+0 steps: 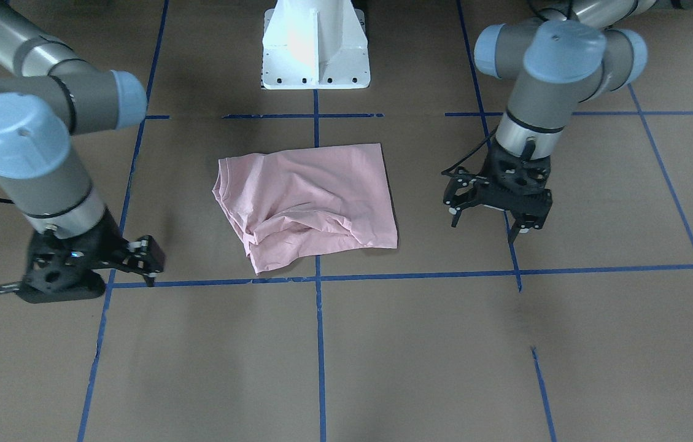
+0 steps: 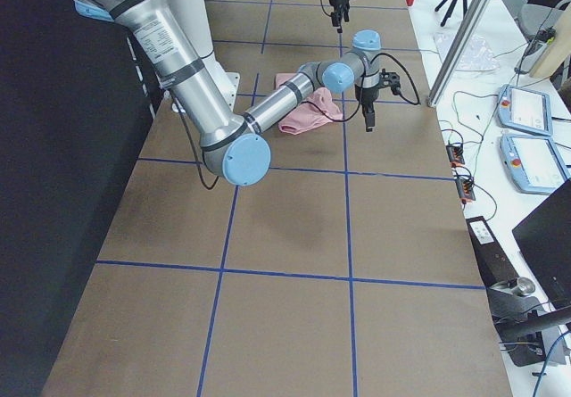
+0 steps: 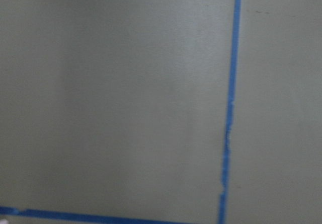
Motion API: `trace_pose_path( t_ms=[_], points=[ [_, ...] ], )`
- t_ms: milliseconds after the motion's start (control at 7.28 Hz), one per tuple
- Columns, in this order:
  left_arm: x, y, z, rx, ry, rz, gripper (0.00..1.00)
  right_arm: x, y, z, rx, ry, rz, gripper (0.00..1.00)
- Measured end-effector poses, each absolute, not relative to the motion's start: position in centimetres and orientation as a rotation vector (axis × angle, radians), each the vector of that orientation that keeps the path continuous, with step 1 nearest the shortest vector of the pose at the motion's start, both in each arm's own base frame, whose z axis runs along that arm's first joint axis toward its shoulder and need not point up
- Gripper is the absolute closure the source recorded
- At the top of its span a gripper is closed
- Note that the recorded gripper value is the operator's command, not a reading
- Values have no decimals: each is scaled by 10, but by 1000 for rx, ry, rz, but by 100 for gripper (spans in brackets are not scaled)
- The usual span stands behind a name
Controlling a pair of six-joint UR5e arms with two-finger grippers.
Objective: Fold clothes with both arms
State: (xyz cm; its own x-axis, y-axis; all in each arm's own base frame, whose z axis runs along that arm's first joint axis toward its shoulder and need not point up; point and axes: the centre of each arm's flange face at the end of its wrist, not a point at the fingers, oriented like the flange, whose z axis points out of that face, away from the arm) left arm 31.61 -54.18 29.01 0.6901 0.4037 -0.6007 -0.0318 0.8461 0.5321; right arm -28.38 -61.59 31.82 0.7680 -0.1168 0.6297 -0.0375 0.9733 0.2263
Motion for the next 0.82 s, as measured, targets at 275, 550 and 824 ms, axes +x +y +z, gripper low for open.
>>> trace_pose_path(
  t_ms=[275, 550, 824],
  points=[
    [215, -557, 342, 566, 692, 382, 0, -159, -606, 390, 233, -665, -195, 0],
    [108, -565, 399, 585, 604, 449, 0, -49, -579, 477, 215, -657, -269, 0],
    [26, -540, 467, 531, 611, 410, 0, 20, -517, 569, 142, -665, -203, 0]
  ],
)
